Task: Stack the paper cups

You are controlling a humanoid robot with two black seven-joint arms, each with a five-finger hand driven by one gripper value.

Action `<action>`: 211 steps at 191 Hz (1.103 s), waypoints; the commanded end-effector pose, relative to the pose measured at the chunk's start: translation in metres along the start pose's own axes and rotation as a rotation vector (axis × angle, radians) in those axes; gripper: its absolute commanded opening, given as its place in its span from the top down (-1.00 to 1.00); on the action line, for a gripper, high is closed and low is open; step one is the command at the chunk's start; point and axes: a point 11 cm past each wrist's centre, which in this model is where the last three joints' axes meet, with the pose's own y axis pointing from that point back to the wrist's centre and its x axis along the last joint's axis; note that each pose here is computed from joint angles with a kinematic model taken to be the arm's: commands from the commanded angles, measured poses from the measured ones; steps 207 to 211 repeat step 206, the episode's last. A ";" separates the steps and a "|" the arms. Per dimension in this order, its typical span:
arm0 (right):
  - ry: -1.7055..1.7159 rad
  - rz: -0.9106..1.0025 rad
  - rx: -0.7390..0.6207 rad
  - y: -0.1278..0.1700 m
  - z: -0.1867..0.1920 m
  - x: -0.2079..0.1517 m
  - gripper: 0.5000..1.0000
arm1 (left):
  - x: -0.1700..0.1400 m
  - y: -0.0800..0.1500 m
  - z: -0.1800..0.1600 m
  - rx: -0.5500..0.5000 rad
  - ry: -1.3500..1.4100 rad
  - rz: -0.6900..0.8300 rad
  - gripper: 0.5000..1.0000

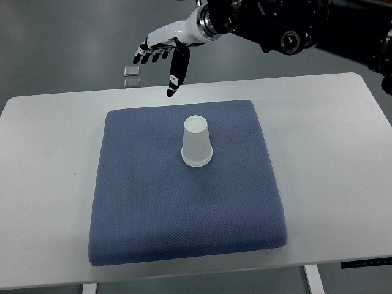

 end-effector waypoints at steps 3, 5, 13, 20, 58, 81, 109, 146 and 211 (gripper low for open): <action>-0.349 0.149 0.065 0.010 0.061 0.003 -0.64 | 0.000 0.000 0.000 0.000 0.000 0.000 -1.00; -0.388 0.166 0.072 0.012 0.068 0.003 -0.64 | 0.000 0.000 0.000 0.000 0.000 0.000 -1.00; -0.543 0.229 0.118 0.016 0.088 0.002 -0.64 | 0.000 0.000 0.000 0.001 -0.001 0.000 -1.00; -0.647 0.264 0.152 0.016 0.100 -0.002 -0.64 | -0.001 0.000 0.000 0.001 -0.002 -0.003 -1.00; -1.136 0.520 0.336 0.029 0.171 -0.030 -0.64 | -0.003 0.000 0.000 0.000 -0.002 -0.007 -1.00; -1.339 0.625 0.393 0.033 0.203 -0.058 -0.65 | -0.002 0.000 -0.001 0.002 -0.001 -0.006 -1.00; -1.476 0.676 0.437 0.018 0.208 -0.090 -0.65 | -0.003 0.000 -0.001 0.002 -0.003 -0.007 -1.00; -1.521 0.735 0.397 0.013 0.222 -0.119 -0.65 | -0.003 0.000 0.000 0.001 -0.005 -0.009 -1.00; -1.618 0.787 0.365 0.016 0.240 -0.141 -0.65 | -0.004 0.000 -0.001 0.002 -0.003 -0.010 -1.00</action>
